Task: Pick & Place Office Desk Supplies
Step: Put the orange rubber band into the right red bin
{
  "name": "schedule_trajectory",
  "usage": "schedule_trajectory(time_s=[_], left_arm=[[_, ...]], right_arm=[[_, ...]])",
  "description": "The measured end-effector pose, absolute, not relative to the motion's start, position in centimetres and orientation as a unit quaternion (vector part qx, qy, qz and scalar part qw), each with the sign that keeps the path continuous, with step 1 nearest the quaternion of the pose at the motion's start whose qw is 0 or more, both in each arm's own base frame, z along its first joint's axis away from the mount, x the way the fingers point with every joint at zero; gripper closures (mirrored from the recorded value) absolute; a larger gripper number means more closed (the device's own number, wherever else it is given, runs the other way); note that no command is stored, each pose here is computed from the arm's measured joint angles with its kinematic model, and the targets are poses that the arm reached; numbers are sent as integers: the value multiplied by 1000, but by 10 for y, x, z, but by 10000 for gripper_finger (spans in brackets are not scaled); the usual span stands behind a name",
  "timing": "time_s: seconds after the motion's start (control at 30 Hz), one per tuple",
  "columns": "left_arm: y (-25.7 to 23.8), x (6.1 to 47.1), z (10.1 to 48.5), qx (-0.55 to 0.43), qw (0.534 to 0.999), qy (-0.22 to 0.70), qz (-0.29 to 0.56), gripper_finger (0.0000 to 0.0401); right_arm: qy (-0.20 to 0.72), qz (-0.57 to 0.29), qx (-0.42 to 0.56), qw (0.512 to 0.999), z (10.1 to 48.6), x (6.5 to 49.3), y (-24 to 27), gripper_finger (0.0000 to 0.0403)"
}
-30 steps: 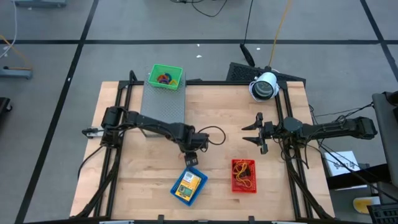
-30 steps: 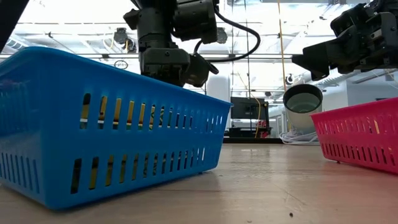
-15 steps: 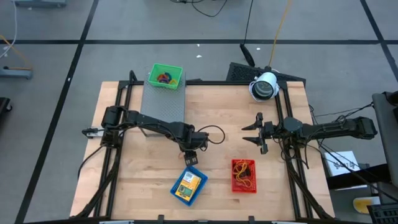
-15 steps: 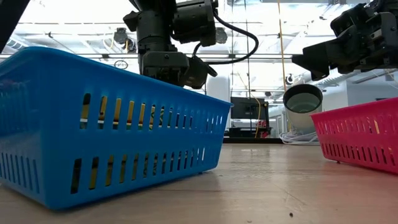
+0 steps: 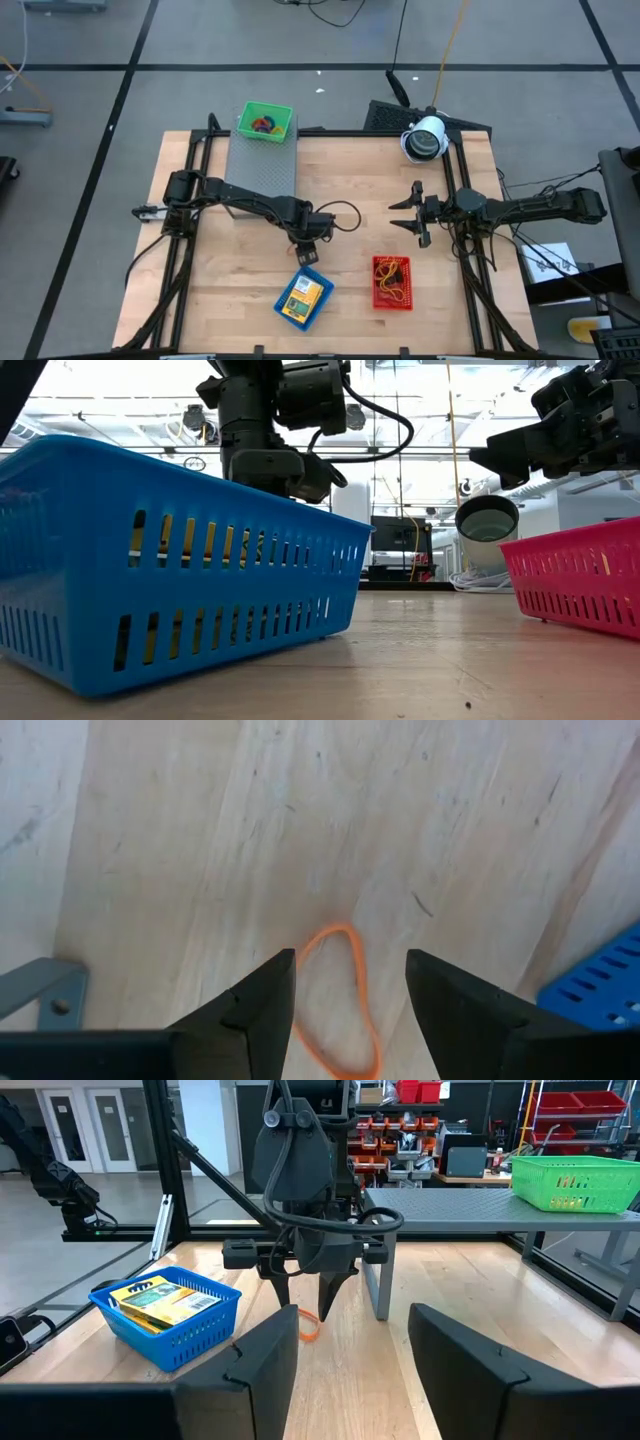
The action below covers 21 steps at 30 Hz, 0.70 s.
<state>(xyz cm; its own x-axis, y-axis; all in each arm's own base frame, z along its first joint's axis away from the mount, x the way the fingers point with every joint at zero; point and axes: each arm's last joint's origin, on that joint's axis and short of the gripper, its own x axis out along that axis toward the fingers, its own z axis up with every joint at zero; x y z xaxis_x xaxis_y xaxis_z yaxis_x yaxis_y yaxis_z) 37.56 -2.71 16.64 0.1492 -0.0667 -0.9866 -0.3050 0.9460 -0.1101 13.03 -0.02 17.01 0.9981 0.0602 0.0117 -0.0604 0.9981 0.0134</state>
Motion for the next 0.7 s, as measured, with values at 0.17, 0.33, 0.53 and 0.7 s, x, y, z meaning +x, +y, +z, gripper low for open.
schedule_trajectory(time_s=[0.17, 0.33, 0.53, 0.7], left_arm=[[-27, 375, 166, -145, 744, 647, 84, 203], [-27, 376, 166, -145, 745, 646, 89, 203], [-32, 377, 166, -144, 751, 638, 90, 203], [-35, 377, 166, -144, 751, 637, 90, 203]], right_arm=[[-6, 30, 7, 999, 170, 130, 0, 222], [-6, 31, 7, 999, 170, 130, 0, 222], [-6, 30, 7, 999, 170, 130, 0, 222], [-6, 31, 7, 999, 170, 130, 0, 222]])
